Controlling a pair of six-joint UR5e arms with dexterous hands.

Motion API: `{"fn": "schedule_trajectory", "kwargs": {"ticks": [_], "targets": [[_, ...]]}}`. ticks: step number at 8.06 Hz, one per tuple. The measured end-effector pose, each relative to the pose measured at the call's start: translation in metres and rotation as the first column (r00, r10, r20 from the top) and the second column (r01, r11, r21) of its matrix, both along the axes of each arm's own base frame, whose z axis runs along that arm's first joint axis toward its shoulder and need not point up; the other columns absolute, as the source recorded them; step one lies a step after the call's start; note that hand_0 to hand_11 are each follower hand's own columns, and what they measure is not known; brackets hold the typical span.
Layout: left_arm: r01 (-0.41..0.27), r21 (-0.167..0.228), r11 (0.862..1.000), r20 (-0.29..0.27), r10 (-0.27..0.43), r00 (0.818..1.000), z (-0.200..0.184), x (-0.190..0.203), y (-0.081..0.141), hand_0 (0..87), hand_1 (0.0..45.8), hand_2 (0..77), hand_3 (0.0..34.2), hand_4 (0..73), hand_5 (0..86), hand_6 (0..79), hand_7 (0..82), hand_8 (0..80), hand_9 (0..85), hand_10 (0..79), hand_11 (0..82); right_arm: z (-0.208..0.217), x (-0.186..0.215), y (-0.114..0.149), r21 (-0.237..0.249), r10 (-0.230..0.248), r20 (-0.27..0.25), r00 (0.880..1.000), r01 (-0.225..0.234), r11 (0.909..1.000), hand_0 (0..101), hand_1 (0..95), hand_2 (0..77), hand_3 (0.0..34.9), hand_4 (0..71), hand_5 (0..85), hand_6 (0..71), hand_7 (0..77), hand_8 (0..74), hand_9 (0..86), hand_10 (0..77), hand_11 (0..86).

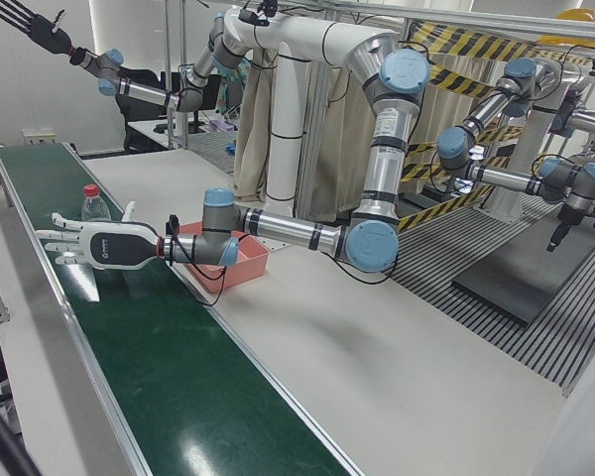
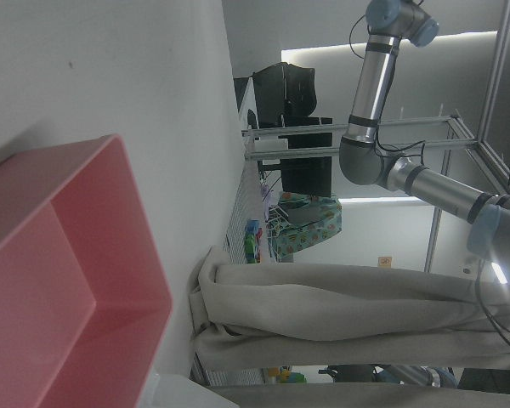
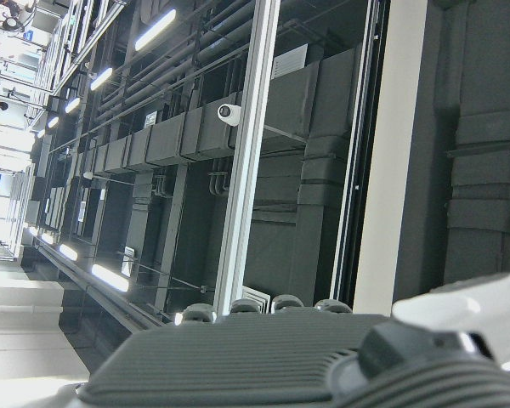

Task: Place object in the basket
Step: 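Close the left hand fingers around the water bottle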

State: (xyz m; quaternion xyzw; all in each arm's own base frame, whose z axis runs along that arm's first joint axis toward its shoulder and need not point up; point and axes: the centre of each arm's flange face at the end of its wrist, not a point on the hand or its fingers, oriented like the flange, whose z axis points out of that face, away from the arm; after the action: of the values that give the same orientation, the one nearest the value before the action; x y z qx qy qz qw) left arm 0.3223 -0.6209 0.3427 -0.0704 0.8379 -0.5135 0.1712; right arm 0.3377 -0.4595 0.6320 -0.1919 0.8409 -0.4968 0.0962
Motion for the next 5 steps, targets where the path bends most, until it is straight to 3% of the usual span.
{"fn": "schedule_trajectory", "kwargs": {"ticks": [4, 5], "targets": [[0.006, 0.003, 1.000, -0.004, -0.006, 1.000, -0.0021, -0.0034, -0.0026, 54.3, 7.1, 0.5, 12.1, 1.1, 32.7, 4.9, 3.8, 10.4, 13.1, 7.1, 12.5, 0.0000, 0.0000, 0.0000, 0.000, 0.000, 0.000, 1.000, 0.000, 1.0000, 0, 0.0, 0.5, 0.2, 0.5, 0.0, 0.0, 0.5, 0.0, 0.0, 0.0, 0.0], [0.011, -0.001, 1.000, 0.001, -0.011, 1.000, -0.0006, -0.0048, -0.0031, 56.3, 10.9, 0.5, 11.4, 3.8, 41.5, 7.1, 7.6, 15.3, 18.0, 12.0, 19.1, 0.0000, 0.0000, 0.0000, 0.000, 0.000, 0.000, 1.000, 0.000, 1.0000, 0, 0.0, 0.5, 0.2, 0.5, 0.0, 0.0, 0.5, 0.0, 0.0, 0.0, 0.0]]}}
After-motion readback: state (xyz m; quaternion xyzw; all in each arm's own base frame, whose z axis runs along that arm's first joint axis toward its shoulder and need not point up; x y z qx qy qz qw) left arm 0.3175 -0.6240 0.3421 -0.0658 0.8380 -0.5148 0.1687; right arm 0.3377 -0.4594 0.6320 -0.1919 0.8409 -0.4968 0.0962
